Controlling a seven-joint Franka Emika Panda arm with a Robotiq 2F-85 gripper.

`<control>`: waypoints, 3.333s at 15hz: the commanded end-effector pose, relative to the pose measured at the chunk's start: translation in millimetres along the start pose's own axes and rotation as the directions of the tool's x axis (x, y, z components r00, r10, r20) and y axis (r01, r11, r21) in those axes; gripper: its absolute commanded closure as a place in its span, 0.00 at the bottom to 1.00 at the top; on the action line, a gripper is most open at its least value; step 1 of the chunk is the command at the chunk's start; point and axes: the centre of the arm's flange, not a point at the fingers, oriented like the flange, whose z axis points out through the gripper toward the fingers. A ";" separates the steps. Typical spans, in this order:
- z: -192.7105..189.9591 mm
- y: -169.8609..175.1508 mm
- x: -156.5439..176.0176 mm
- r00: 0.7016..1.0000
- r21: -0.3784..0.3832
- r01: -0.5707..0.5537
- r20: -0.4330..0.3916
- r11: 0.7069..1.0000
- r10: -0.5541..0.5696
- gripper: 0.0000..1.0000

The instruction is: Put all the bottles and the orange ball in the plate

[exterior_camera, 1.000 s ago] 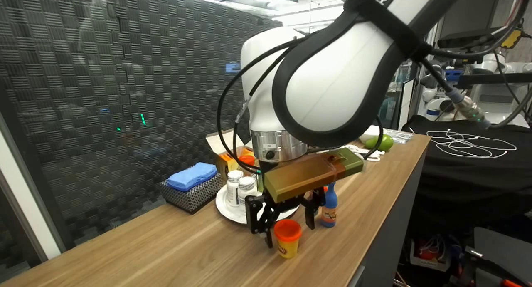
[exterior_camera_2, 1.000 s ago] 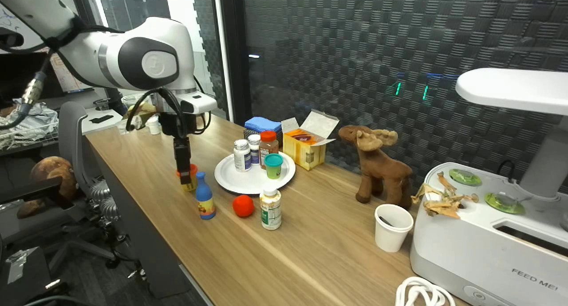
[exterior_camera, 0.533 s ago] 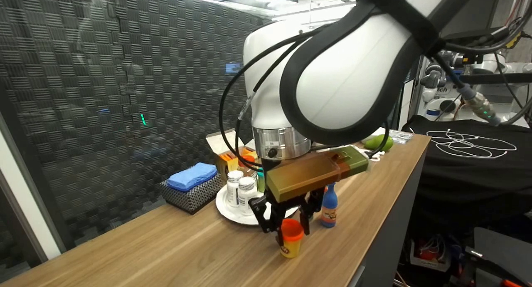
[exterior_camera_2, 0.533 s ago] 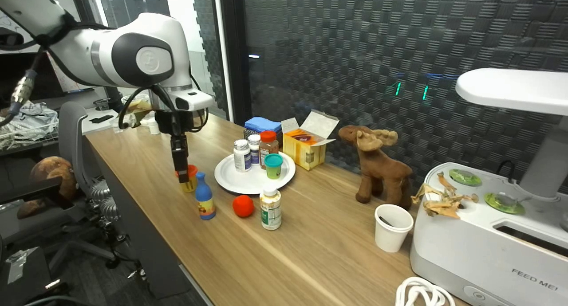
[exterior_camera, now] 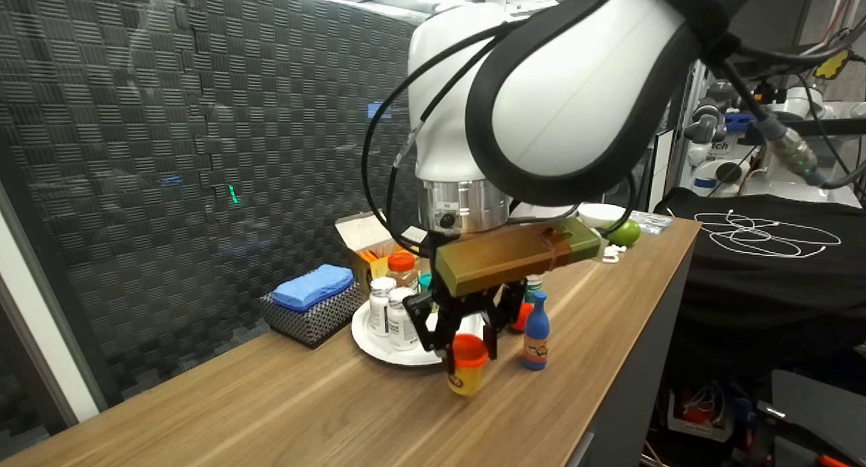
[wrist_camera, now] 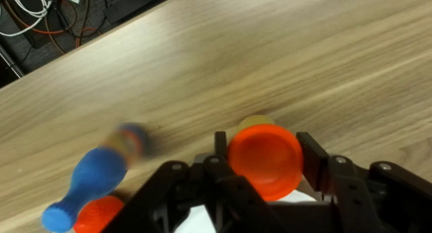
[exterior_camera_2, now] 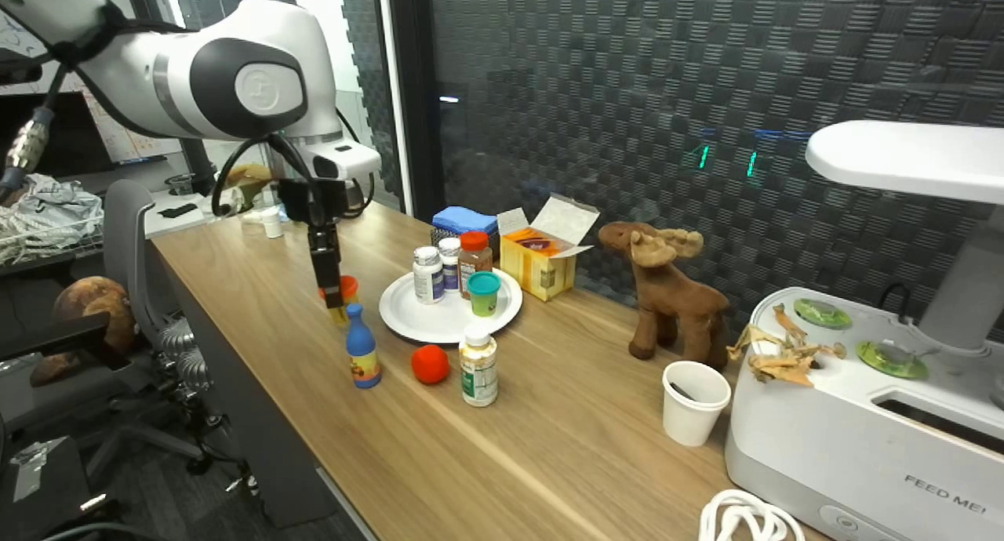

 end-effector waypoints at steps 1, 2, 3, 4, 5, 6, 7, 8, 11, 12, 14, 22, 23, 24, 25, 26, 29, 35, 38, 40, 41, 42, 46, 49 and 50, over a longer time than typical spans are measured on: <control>-41.5 23.7 13.6 0.996 0.054 -0.029 -0.078 0.998 0.033 0.71; -45.3 29.0 23.5 0.995 0.052 -0.037 -0.088 0.998 0.041 0.71; -49.5 33.6 30.3 0.994 0.055 -0.047 -0.096 0.997 0.052 0.71; -47.2 38.9 41.9 0.994 0.055 -0.055 -0.087 0.997 0.059 0.71; -46.3 43.6 48.8 0.994 0.053 -0.064 -0.086 0.997 0.069 0.71; -41.3 48.6 58.2 0.994 0.047 -0.072 -0.082 0.996 0.076 0.71; -38.6 53.3 64.1 0.993 0.041 -0.077 -0.082 0.996 0.080 0.71; -34.7 57.5 71.9 0.994 0.027 -0.071 -0.084 0.997 0.073 0.71; -24.6 62.0 90.0 0.993 -0.026 0.021 -0.111 0.999 -0.024 0.71; -22.9 62.1 94.9 0.991 -0.033 0.052 -0.118 0.998 -0.056 0.71; -18.7 60.8 102.1 0.985 -0.044 0.108 -0.131 0.993 -0.113 0.71; -3.5 59.7 115.4 0.961 -0.032 0.233 -0.143 0.972 -0.236 0.71; -1.0 61.0 116.5 0.960 -0.031 0.237 -0.143 0.971 -0.239 0.71; 1.2 61.7 117.3 0.959 -0.027 0.244 -0.144 0.969 -0.245 0.71; 3.6 62.7 118.3 0.958 -0.026 0.246 -0.144 0.969 -0.247 0.71; 6.0 63.3 119.3 0.959 -0.024 0.245 -0.143 0.969 -0.246 0.71; 11.3 64.5 120.4 0.959 -0.032 0.241 -0.146 0.970 -0.243 0.71; 20.3 65.8 124.5 0.961 -0.031 0.242 -0.133 0.970 -0.244 0.71; 20.7 64.2 127.3 0.960 -0.036 0.242 -0.134 0.970 -0.244 0.71; 21.5 63.6 129.4 0.962 -0.046 0.235 -0.135 0.971 -0.240 0.71; 21.3 63.6 130.4 0.961 -0.048 0.235 -0.136 0.971 -0.239 0.71; 21.8 64.0 131.9 0.962 -0.051 0.231 -0.137 0.972 -0.236 0.71; 22.0 65.6 136.2 0.963 -0.061 0.224 -0.139 0.973 -0.230 0.71; 21.2 65.9 137.2 0.963 -0.060 0.226 -0.138 0.972 -0.233 0.22; 20.0 65.6 136.5 0.962 -0.058 0.229 -0.139 0.972 -0.235 0.19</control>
